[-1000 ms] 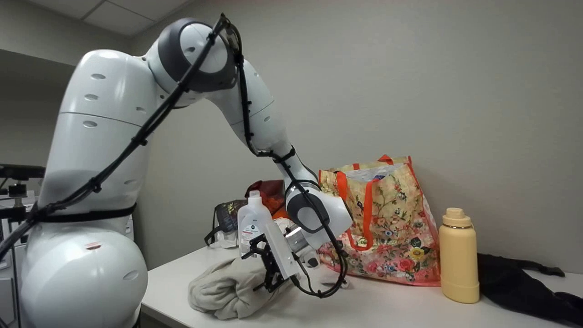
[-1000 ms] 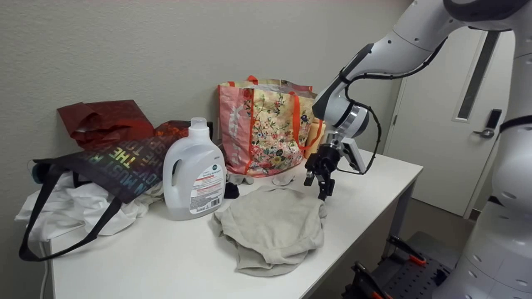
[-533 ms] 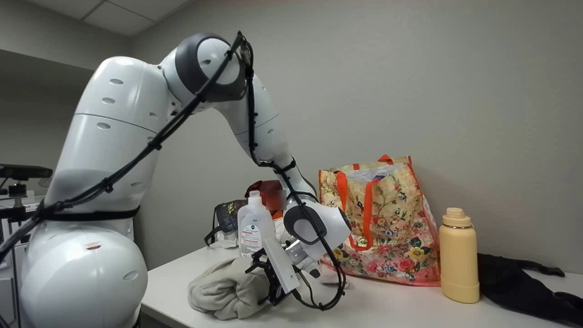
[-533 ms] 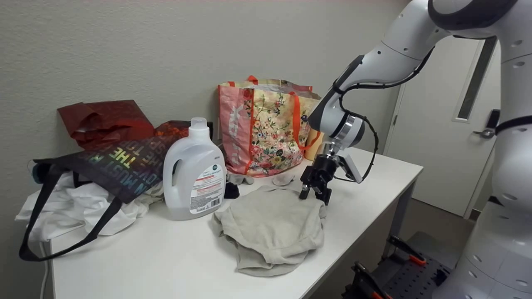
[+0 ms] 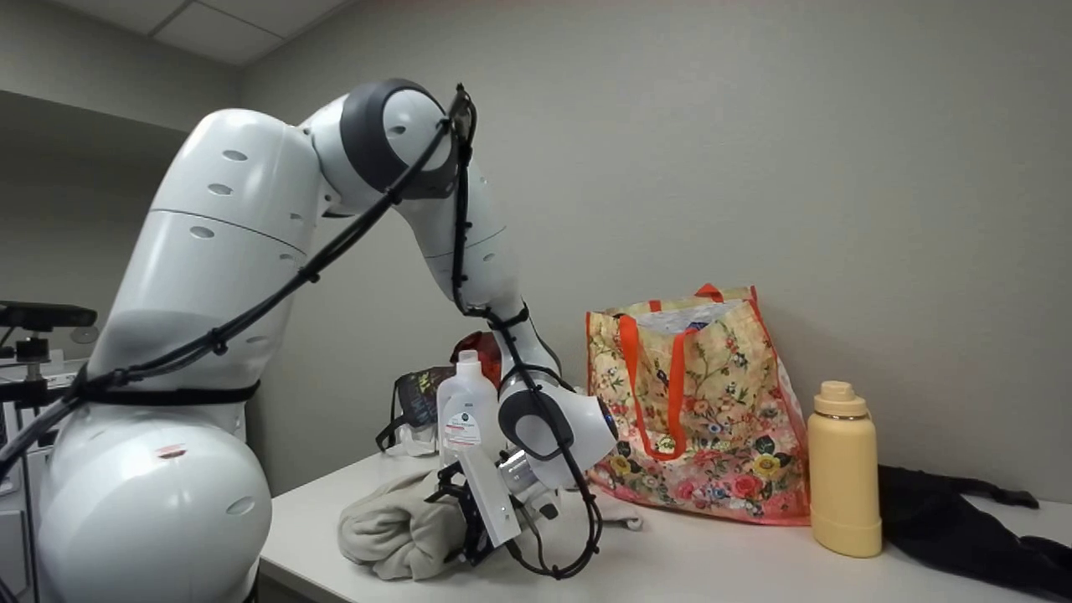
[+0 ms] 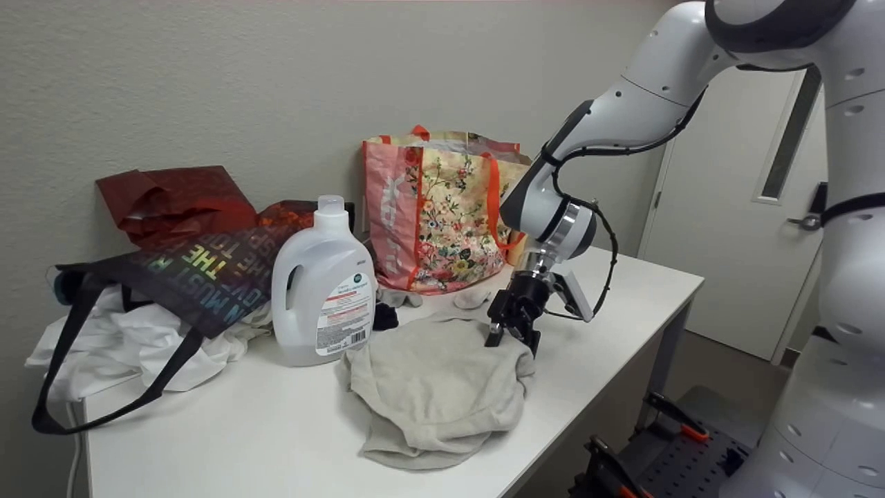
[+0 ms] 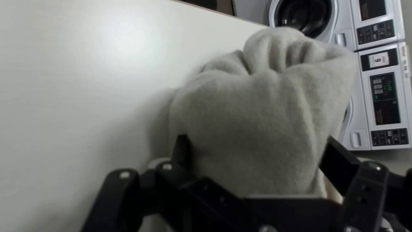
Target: Put the cloth on the table in the bag
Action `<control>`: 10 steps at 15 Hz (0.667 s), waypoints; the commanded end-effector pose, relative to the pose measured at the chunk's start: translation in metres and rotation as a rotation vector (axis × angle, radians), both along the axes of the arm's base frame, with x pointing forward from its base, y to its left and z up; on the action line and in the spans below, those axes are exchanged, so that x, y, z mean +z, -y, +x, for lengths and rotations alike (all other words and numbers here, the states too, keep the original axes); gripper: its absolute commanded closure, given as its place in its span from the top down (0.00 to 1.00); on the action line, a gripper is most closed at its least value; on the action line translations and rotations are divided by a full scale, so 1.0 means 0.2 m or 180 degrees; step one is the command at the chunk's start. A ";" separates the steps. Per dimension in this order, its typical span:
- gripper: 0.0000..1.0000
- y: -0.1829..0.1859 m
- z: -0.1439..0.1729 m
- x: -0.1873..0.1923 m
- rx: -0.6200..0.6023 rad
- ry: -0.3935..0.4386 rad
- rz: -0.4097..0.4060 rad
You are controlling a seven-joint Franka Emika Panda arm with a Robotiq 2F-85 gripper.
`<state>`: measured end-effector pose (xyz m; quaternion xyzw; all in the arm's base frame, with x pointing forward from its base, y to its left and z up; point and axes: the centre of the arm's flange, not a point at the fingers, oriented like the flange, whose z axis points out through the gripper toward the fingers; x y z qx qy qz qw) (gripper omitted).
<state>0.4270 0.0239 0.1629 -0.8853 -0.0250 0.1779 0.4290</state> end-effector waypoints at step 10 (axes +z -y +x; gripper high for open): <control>0.16 -0.07 -0.01 0.05 -0.0142 0.0005 0.0223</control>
